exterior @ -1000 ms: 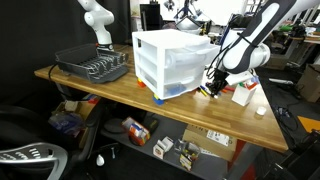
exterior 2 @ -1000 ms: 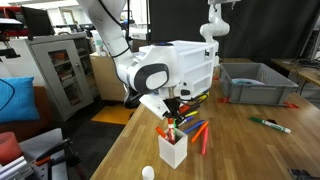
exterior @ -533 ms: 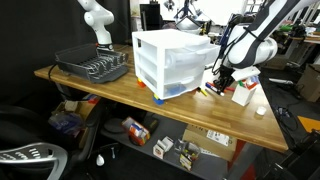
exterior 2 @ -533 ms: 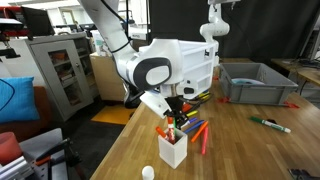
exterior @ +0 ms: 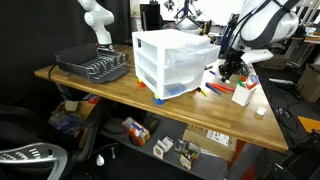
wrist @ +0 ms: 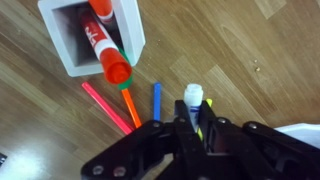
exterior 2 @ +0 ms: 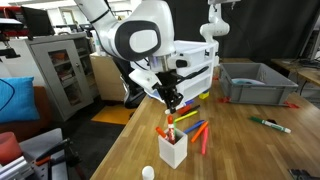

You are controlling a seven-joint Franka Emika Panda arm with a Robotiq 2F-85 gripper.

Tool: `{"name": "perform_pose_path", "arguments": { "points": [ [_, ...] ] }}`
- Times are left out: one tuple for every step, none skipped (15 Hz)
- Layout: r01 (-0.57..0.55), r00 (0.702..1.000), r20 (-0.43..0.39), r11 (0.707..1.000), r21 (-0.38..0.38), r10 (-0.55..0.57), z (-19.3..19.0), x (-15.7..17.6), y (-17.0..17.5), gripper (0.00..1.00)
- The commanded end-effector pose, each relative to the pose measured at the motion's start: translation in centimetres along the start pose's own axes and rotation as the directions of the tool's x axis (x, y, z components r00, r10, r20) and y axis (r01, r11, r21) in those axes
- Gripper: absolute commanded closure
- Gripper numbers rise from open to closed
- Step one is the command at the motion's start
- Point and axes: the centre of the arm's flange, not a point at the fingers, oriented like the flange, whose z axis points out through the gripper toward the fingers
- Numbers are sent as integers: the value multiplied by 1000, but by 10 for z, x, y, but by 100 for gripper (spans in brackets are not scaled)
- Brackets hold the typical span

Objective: Put the marker inside the stationary holder

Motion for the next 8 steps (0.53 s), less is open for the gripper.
{"name": "perform_pose_path", "arguments": {
  "points": [
    [-12,999,34,999,-50,14,-40,-17,2,96],
    [-10,999,41,998,-66,13,-53,-19,3,96],
    [-7,999,53,996,-91,12,-68,-22,4,96],
    [-7,998,67,993,-117,15,-82,-25,5,96],
    [-10,997,79,990,-142,22,-98,-29,5,96],
    [-12,995,93,987,-161,28,-111,-33,4,96],
    [-12,993,114,984,-177,32,-127,-37,3,96],
    [-12,990,133,982,-191,38,-140,-41,1,96]
  ]
}}
